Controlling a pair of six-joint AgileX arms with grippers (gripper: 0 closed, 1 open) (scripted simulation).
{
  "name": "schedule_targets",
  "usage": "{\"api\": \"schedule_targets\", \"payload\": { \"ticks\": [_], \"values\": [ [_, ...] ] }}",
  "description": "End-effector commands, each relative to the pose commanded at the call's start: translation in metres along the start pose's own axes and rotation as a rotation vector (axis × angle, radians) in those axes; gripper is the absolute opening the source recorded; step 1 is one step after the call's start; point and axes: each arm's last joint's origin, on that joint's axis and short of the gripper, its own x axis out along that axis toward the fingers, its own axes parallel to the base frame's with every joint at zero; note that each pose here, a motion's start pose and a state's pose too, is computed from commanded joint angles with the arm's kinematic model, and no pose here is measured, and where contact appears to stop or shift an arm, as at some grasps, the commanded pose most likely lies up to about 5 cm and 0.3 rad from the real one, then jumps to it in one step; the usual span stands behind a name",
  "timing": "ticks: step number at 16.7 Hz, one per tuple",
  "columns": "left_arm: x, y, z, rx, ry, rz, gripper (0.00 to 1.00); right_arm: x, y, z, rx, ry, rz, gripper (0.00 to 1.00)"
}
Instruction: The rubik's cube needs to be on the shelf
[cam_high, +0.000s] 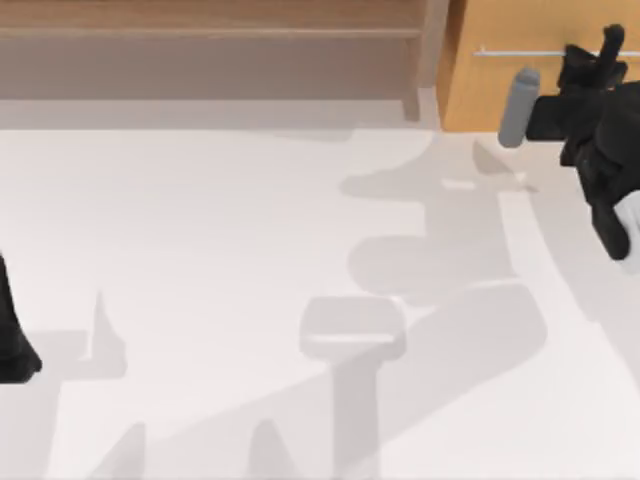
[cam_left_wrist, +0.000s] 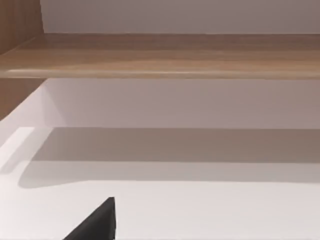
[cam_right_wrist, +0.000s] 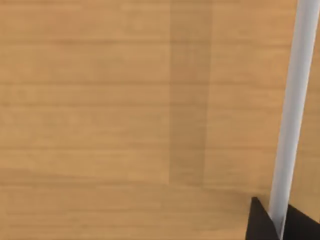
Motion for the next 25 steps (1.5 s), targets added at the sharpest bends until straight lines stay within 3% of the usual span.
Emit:
{"api": "schedule_targets", "payload": {
  "ticks": [8,15,21,25],
  "values": [
    [0.0,0.0,0.0,0.0,0.0,0.0,1.0,-0.004,-0.001,0.003,0.002,-0.005,-0.002,0.0],
    [0.0,0.0,0.0,0.0,0.0,0.0,1.0,-0.058,0.004,-0.001,0.002,0.002,0.018,0.0],
    [0.0,0.0,0.0,0.0,0.0,0.0,1.0,-0.063,0.002,-0.001,0.002,0.004,0.006,0.0],
    [0.0,0.0,0.0,0.0,0.0,0.0,1.0,-0.087,0.001,0.001,0.003,0.0,0.001,0.0]
  ]
}}
